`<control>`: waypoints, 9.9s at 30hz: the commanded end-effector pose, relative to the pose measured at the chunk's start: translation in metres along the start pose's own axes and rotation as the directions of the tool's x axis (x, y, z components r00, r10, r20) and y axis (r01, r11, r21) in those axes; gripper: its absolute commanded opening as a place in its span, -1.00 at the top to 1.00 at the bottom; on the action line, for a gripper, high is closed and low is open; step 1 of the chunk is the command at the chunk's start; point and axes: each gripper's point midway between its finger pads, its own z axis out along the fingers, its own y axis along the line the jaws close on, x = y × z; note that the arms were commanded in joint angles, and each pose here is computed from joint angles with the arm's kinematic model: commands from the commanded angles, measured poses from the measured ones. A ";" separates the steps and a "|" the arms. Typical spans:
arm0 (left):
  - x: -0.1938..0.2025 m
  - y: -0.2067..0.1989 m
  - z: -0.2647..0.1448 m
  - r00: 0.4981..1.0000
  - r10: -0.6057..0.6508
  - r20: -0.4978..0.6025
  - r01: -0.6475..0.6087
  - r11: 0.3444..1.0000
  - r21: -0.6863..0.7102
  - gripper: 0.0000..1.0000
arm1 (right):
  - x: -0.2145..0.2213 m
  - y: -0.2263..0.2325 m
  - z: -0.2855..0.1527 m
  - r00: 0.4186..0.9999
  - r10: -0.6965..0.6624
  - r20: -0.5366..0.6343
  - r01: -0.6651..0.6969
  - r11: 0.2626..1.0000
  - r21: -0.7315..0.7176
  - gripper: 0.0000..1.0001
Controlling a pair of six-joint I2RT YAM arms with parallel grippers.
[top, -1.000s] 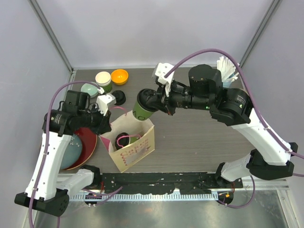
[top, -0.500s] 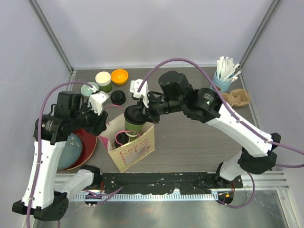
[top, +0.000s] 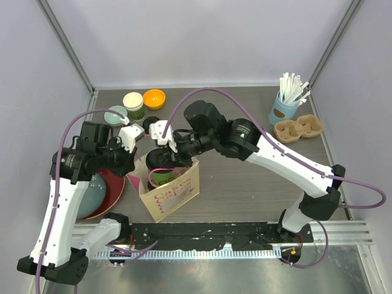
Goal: Pack the takeout coffee
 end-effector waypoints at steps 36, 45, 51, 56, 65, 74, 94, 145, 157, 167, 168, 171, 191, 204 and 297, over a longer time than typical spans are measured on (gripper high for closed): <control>-0.007 -0.032 -0.006 0.997 0.004 0.073 -0.016 0.987 0.158 1.00 | 0.121 0.027 0.106 0.936 -0.297 -0.190 0.205 0.896 -0.395 0.98; -0.009 -0.031 -0.006 0.997 0.006 0.078 -0.018 0.987 0.160 1.00 | 0.166 0.032 0.119 0.922 -0.263 -0.285 0.121 0.894 -0.431 0.98; -0.008 -0.030 -0.006 0.997 0.007 0.077 -0.018 0.989 0.150 1.00 | 0.191 0.038 0.130 0.917 -0.236 -0.321 0.070 0.888 -0.454 0.98; -0.009 -0.030 -0.007 0.997 0.013 0.077 -0.024 0.989 0.146 1.00 | 0.204 0.040 0.135 0.914 -0.220 -0.340 0.040 0.885 -0.464 0.98; -0.009 -0.028 -0.008 0.997 0.020 0.077 -0.031 0.990 0.137 1.00 | 0.218 0.037 0.140 0.903 -0.210 -0.376 0.023 0.895 -0.445 0.98; -0.006 -0.027 -0.007 0.997 0.021 0.068 -0.030 0.990 0.135 1.00 | 0.203 0.036 0.135 0.913 -0.209 -0.351 0.042 0.902 -0.429 0.98; -0.005 -0.023 -0.005 0.998 0.027 0.063 -0.034 0.993 0.116 1.00 | 0.090 0.020 0.121 0.989 -0.108 -0.105 0.078 0.962 -0.263 -0.13; -0.015 -0.026 -0.003 0.994 0.027 0.102 -0.042 0.989 0.139 1.00 | 0.105 -0.208 -0.189 0.832 0.321 0.451 -0.531 0.231 0.815 -0.44; -0.032 -0.029 0.001 0.990 0.035 0.133 -0.058 0.982 0.178 1.00 | 0.179 -0.236 -0.191 0.783 0.453 0.426 -0.540 0.154 0.828 -0.44; -0.044 -0.029 0.008 0.988 0.053 0.146 -0.082 0.975 0.205 1.00 | 0.178 -0.236 -0.177 0.774 0.480 0.413 -0.557 0.208 0.804 -0.44; -0.045 -0.030 0.010 0.988 0.053 0.146 -0.083 0.974 0.210 1.00 | 0.177 -0.235 -0.177 0.774 0.479 0.413 -0.559 0.212 0.802 -0.44; -0.049 -0.033 0.013 0.986 0.059 0.154 -0.095 0.967 0.235 1.00 | 0.172 -0.233 -0.175 0.774 0.477 0.417 -0.570 0.235 0.788 -0.43; -0.074 -0.035 0.031 0.985 0.066 0.160 -0.112 0.948 0.298 1.00 | 0.119 -0.205 -0.160 0.801 0.427 0.420 -0.589 0.433 0.682 -0.43; -0.076 -0.033 0.028 0.987 0.065 0.146 -0.106 0.951 0.289 1.00 | 0.082 -0.187 -0.141 0.861 0.354 0.366 -0.508 0.552 0.661 -0.44; -0.107 0.035 -0.034 0.967 -0.016 0.256 0.061 0.984 -0.170 -0.99 | 0.205 -0.190 -0.266 0.778 0.443 0.445 -0.515 0.045 0.856 -0.60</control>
